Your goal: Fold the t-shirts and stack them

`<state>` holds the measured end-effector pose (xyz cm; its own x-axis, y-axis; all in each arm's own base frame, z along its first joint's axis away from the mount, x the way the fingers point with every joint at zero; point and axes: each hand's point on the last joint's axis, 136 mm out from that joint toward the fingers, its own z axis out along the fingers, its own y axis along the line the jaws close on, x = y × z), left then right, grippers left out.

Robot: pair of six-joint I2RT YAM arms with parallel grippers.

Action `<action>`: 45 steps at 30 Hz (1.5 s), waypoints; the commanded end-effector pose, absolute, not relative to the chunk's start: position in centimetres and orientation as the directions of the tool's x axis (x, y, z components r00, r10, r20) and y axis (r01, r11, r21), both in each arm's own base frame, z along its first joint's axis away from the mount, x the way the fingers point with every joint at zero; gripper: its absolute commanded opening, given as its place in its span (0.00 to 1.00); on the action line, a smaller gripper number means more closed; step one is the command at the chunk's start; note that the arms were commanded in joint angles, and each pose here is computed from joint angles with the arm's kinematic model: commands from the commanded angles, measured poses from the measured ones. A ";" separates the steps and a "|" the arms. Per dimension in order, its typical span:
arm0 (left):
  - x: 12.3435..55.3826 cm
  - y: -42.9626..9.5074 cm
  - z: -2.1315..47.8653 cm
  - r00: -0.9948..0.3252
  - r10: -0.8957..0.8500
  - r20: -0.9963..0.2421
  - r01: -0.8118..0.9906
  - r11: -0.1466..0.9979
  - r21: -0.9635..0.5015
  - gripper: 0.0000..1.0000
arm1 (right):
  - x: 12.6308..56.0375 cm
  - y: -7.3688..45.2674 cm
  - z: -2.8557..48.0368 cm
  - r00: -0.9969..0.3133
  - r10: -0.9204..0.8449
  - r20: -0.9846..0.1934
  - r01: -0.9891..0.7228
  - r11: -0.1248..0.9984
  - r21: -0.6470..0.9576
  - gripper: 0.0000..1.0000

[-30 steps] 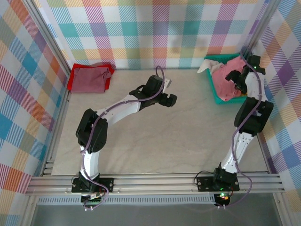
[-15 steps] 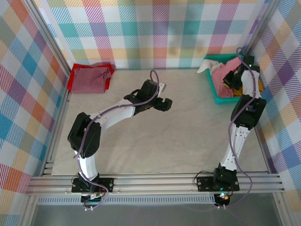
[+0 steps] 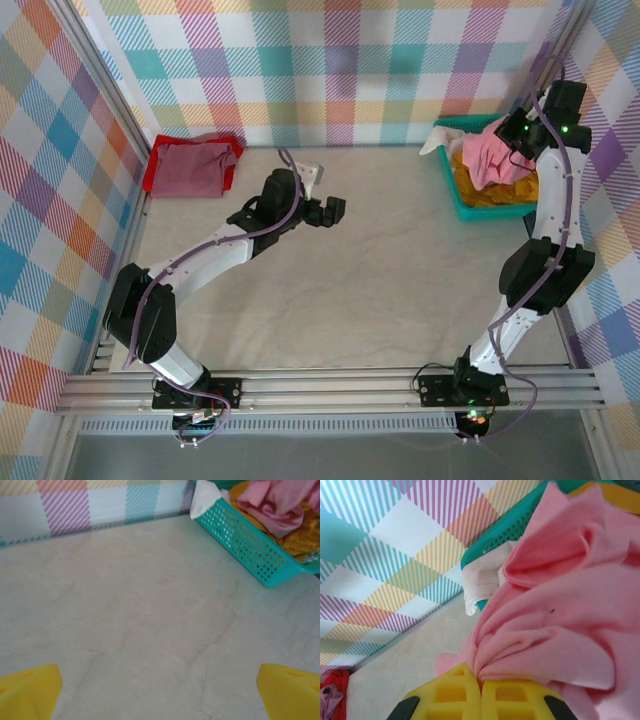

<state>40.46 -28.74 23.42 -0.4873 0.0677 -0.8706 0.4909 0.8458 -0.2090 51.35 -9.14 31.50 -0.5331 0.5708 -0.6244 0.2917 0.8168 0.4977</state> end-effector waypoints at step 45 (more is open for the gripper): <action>33.8 -20.6 17.3 -0.592 0.030 -0.805 0.384 0.889 -0.250 0.89 | 48.5 13.7 23.9 -0.713 0.310 -0.629 0.058 0.920 0.388 0.48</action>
